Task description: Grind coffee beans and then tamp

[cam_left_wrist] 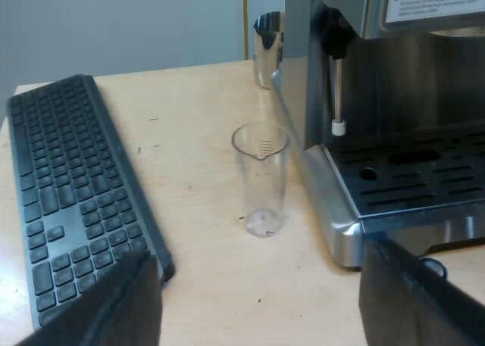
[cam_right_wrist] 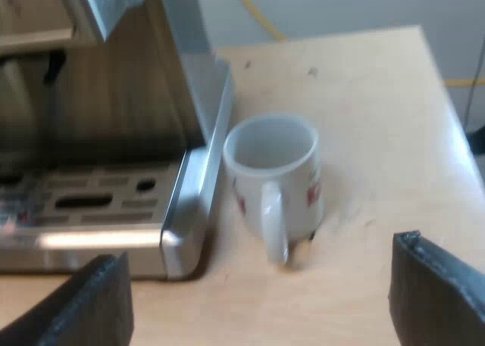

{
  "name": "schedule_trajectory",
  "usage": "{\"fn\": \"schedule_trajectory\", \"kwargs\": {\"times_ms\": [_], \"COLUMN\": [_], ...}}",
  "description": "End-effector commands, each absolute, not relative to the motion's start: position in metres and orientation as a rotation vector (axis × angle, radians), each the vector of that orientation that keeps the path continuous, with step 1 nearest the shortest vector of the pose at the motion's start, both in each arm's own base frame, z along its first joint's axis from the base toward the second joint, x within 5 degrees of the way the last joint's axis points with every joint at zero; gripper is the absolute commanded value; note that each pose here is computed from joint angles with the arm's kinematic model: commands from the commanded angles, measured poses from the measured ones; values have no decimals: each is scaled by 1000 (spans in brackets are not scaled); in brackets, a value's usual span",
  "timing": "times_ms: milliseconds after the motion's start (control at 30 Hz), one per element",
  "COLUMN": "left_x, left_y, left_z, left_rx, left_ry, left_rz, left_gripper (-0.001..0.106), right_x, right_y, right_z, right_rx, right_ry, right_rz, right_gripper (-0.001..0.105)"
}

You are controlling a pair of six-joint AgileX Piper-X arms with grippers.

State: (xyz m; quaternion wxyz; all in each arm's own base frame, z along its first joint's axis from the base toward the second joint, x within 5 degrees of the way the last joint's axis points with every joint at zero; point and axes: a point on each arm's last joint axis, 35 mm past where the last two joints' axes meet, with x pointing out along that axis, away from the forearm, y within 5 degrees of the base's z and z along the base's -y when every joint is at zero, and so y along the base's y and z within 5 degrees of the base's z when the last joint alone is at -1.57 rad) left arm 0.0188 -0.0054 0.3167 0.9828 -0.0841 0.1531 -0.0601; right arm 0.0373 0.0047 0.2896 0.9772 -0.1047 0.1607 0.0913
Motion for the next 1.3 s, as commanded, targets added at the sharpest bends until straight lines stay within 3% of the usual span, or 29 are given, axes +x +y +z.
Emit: {"fn": "schedule_trajectory", "kwargs": {"times_ms": [33, 400, 700, 1300], "left_x": [26, 39, 40, 40], "left_y": [-5, -5, -5, -6], "left_z": [313, 285, 284, 284], "left_rx": [-170, -176, -181, -184], "left_ry": [304, 385, 382, 383], "left_rz": [-110, -104, -116, -130], "left_gripper": [58, 58, 58, 58], "right_x": [40, 49, 46, 46], "right_y": [6, 5, 5, 5], "right_z": [285, 257, 243, 243], "right_rx": [-217, -195, -178, -180], "right_ry": [334, 423, 527, 526], "right_rz": [213, 225, 237, 230], "right_gripper": [71, 71, 71, 71]}}
